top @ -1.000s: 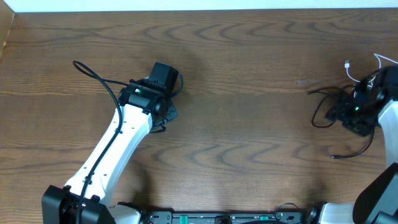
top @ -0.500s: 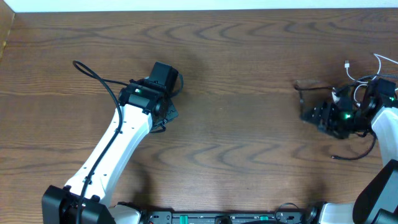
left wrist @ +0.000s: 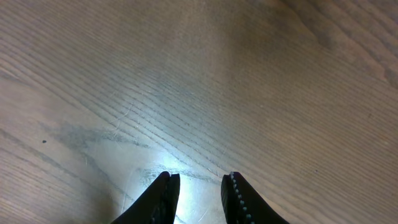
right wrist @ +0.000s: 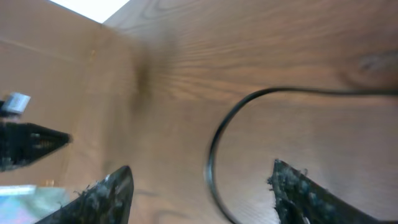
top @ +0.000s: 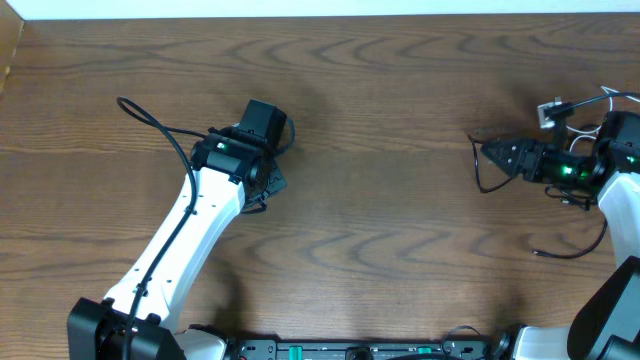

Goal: Untangle cables

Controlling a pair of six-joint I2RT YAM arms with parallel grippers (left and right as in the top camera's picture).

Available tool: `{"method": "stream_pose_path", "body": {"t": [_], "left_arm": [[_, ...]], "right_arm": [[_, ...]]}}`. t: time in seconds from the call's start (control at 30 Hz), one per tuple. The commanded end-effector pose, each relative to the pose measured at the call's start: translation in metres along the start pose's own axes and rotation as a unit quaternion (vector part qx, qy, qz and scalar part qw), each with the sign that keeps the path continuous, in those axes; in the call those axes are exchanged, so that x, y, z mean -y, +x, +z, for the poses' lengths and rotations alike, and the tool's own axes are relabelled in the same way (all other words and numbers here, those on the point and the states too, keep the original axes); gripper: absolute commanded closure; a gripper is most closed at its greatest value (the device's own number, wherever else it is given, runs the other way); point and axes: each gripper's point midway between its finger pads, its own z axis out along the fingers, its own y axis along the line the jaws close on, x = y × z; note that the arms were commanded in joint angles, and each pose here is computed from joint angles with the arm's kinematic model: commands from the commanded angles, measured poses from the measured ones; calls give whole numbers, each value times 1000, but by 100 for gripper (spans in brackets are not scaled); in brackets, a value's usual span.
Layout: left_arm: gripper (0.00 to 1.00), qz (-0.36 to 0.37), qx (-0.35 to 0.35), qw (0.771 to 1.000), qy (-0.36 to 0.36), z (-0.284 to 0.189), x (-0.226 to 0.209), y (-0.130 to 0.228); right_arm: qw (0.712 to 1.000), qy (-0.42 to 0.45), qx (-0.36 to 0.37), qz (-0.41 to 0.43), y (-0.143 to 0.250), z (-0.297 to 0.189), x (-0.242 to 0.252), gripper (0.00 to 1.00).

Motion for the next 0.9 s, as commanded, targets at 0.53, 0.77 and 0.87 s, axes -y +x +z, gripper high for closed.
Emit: {"method": "stream_pose_path", "body": {"t": [0.53,0.77,0.87], "left_arm": [[71,-4,-1,1000,-6,3,-1,0],[71,-4,-3,1000,-8,3,-2,1],[71,-4,-3,1000,-8,3,-2,1]], "right_arm": [[766,560,39,312,65,-127,162,35],[724,606,118,308,43,-152,178,43],[752,564,118,320,39,-137,175,37]]}}
